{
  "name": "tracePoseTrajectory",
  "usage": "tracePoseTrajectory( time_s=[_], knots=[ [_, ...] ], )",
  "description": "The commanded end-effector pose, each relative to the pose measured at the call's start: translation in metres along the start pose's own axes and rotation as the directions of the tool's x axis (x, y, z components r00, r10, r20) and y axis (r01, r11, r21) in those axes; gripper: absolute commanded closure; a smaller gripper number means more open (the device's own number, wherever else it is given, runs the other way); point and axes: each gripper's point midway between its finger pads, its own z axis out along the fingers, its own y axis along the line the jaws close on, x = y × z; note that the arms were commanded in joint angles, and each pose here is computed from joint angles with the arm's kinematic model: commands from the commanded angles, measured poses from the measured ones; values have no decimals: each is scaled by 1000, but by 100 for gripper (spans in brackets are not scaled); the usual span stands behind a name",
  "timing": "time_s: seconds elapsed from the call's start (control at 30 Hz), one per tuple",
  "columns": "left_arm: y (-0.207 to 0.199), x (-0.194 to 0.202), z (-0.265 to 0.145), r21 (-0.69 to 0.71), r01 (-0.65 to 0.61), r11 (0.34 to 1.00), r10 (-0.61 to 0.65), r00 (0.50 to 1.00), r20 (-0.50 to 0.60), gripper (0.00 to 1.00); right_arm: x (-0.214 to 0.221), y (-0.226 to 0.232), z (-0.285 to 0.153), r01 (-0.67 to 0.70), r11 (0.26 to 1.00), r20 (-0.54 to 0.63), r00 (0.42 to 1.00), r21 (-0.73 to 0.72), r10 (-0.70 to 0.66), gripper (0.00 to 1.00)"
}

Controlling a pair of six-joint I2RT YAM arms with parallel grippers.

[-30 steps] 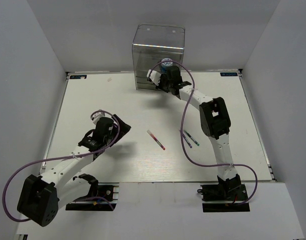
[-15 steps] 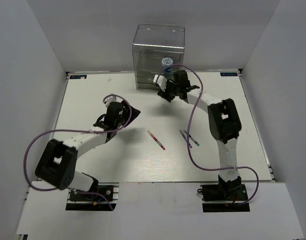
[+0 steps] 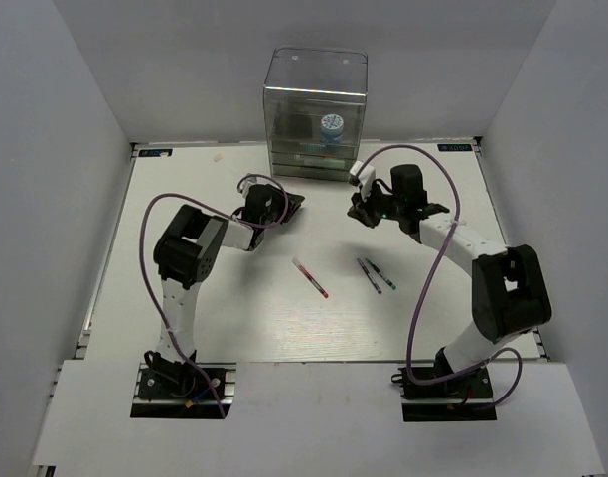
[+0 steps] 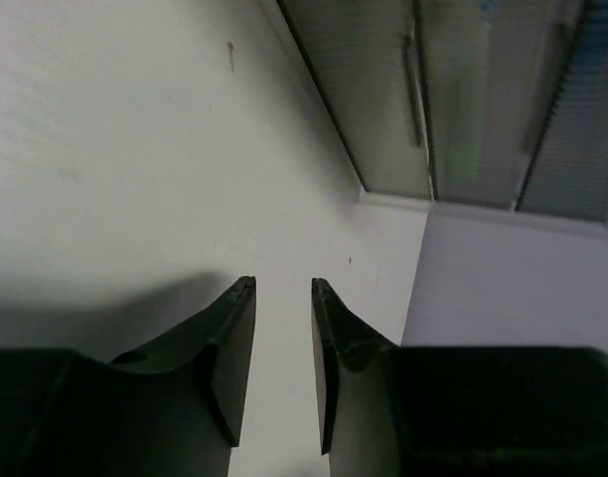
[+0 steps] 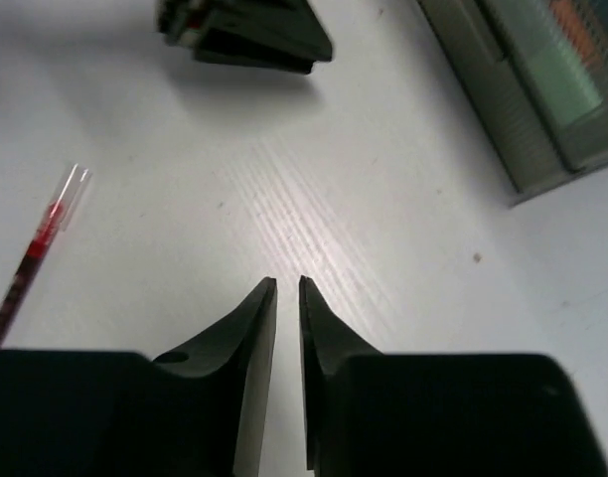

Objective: Sort the stationery into containers
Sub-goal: Open the drawer in the storage box.

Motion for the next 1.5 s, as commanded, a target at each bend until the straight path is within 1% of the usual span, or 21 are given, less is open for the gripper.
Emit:
tracePoseTrajectory(
  time_s=[0.0,0.03,0.07,0.1,0.23,0.3,0.37,0.4,0.43,0.57,0.7,0.87,0.97,1.07,1.1,1.17,1.23,1.27,1.3,1.33,1.47],
  knots=[
    [-59,-23,22,190,106,976,-114,993,33,60,-3,9,-21,-90,996,26,996,-1,90,77],
    [-60,-25,29,186,115,976,-125,991,39,57,1,10,-23,-96,995,20,995,1,95,76],
    [-48,-21,40,162,118,980,-125,992,35,51,0,13,-28,-94,996,26,995,7,94,73],
    [-61,-26,47,187,115,976,-125,991,40,50,5,14,-30,-99,995,18,995,9,99,73],
    [-54,-27,72,162,127,979,-135,990,43,46,16,8,-37,-127,991,4,992,40,127,72],
    [-60,-31,78,175,125,976,-137,989,54,46,17,8,-39,-132,990,5,991,44,132,72],
    [-50,-29,86,148,137,979,-147,987,57,46,18,4,-42,-139,989,8,990,53,138,71],
    [-60,-32,87,168,135,976,-147,987,61,46,18,2,-43,-143,988,9,990,57,143,71],
    [-48,-29,92,146,137,980,-147,988,57,46,18,1,-43,-143,988,10,990,57,142,71],
    [-46,-30,100,130,139,982,-148,987,63,46,20,-3,-45,-150,987,10,989,63,150,71],
    [-51,-36,106,145,147,979,-160,983,87,51,22,-5,-46,-153,986,9,988,66,153,71],
    [-50,-48,111,150,148,978,-167,978,124,53,25,-3,-46,-157,986,1,988,54,157,71],
    [-54,-50,112,159,147,976,-168,978,126,59,29,-1,-46,-159,986,-6,987,53,160,71],
    [-51,-49,111,156,147,977,-168,978,125,70,28,-1,-46,-157,986,-3,988,49,157,71],
    [-51,-49,110,168,146,975,-168,978,127,76,28,-1,-45,-154,987,-3,988,47,154,71],
    [-43,-46,109,158,147,976,-168,978,125,82,29,-1,-45,-154,987,-6,988,46,155,71],
    [-37,-42,106,152,148,977,-166,980,114,95,29,-1,-45,-156,987,-9,988,43,157,71],
    [-42,-41,103,166,155,974,-174,979,105,98,29,0,-44,-153,987,-9,988,40,153,71],
    [-33,-38,101,154,157,976,-174,979,103,100,30,1,-44,-157,987,-12,987,37,157,71],
    [-34,-37,98,154,157,976,-172,981,93,100,29,1,-44,-155,987,-8,988,32,155,68],
    [-23,-30,82,142,158,977,-171,982,82,100,31,4,-43,-160,987,-14,987,21,161,65]
  ],
)
